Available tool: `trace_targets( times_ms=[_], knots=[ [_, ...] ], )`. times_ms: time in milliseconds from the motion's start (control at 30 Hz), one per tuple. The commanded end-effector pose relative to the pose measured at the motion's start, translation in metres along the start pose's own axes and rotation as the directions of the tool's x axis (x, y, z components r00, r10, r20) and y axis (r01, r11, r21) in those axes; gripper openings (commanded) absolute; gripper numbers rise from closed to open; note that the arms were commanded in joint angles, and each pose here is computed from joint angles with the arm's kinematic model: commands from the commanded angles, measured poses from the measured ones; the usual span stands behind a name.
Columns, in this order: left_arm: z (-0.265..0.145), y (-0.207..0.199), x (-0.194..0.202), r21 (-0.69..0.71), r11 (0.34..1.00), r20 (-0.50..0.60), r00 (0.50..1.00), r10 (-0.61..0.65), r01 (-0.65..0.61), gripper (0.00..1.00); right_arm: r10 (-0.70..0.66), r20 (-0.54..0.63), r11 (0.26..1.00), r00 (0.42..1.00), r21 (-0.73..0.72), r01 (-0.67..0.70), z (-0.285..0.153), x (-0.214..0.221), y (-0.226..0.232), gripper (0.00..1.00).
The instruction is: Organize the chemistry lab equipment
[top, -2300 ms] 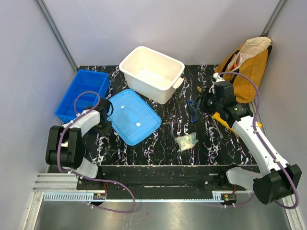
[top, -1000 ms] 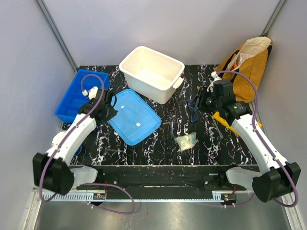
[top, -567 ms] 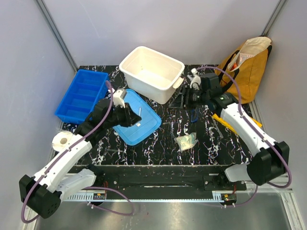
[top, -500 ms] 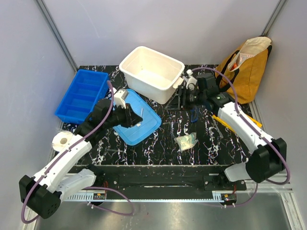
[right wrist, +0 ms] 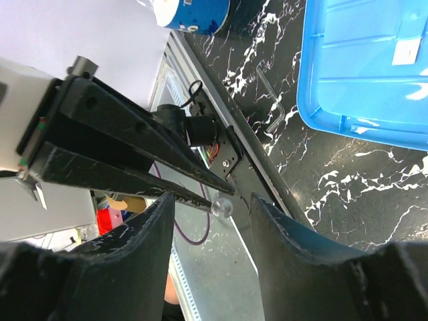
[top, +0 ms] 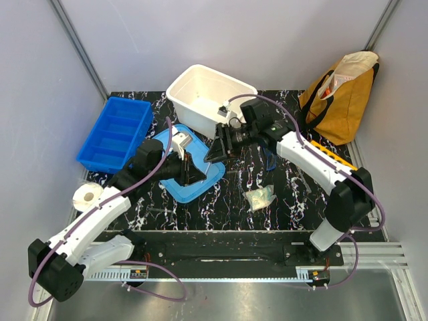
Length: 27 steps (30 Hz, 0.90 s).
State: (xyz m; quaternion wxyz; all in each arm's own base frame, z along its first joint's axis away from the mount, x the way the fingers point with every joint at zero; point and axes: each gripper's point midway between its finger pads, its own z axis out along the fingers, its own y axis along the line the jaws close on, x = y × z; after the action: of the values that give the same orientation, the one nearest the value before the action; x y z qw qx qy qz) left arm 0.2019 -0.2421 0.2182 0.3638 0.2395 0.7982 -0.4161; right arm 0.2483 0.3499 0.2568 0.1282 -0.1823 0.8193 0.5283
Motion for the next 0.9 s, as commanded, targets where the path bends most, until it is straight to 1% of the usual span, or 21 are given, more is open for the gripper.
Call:
trace_targets(
  times_ms=[0,133,233,433,567,633,667,700,733,767,800,867],
  knots=[
    [-0.001,-0.009,-0.008,0.044,0.997,0.02,0.998,0.058,-0.058,0.08,-0.024,-0.041,1.0,0.999,-0.008,0.024,0.004,0.003,0.008,0.53],
    [0.0,-0.01,-0.006,0.052,0.997,0.012,0.998,0.055,-0.056,0.07,-0.024,-0.052,1.0,0.998,0.003,0.024,0.007,0.007,0.003,0.47],
    [0.002,-0.008,-0.005,0.05,0.997,0.007,0.999,0.054,-0.054,0.06,-0.015,-0.05,1.0,0.999,0.007,0.015,0.008,0.007,0.001,0.4],
    [0.002,-0.007,-0.005,0.044,0.998,0.006,0.999,0.054,-0.054,0.06,-0.01,-0.046,0.999,0.999,-0.031,0.009,0.008,0.008,0.006,0.26],
    [0.003,-0.006,-0.005,0.038,0.998,0.004,0.999,0.051,-0.051,0.06,-0.003,-0.044,1.0,0.999,-0.025,0.002,0.008,0.011,0.005,0.2],
    [0.003,-0.005,-0.004,0.035,0.998,-0.001,0.999,0.046,-0.046,0.08,-0.003,-0.032,1.0,0.999,-0.018,0.003,0.006,0.01,0.005,0.19],
    [0.003,-0.005,-0.005,0.033,0.998,0.0,0.999,0.046,-0.046,0.12,-0.002,-0.025,1.0,1.0,-0.006,0.002,0.006,0.009,0.003,0.18],
    [0.003,-0.004,-0.004,0.03,0.999,-0.002,0.999,0.045,-0.045,0.19,-0.002,-0.011,1.0,1.0,0.008,0.002,0.006,0.007,0.001,0.18],
    [0.003,-0.004,-0.005,0.025,0.999,-0.001,0.999,0.045,-0.045,0.3,0.002,0.001,1.0,1.0,0.022,-0.002,0.006,0.005,-0.001,0.17],
    [0.002,-0.003,-0.006,0.018,0.999,0.003,0.999,0.046,-0.046,0.45,0.008,0.017,0.999,1.0,0.046,-0.008,0.005,0.002,-0.005,0.17],
    [0.002,-0.003,-0.006,0.015,0.999,0.001,0.999,0.045,-0.045,0.62,0.013,0.038,0.998,0.999,0.066,-0.016,0.004,-0.002,-0.008,0.16],
    [0.0,-0.001,-0.008,-0.004,0.999,0.006,0.999,0.045,-0.045,0.89,0.026,0.106,0.989,0.994,0.143,-0.042,-0.003,-0.014,-0.022,0.15]
  ],
)
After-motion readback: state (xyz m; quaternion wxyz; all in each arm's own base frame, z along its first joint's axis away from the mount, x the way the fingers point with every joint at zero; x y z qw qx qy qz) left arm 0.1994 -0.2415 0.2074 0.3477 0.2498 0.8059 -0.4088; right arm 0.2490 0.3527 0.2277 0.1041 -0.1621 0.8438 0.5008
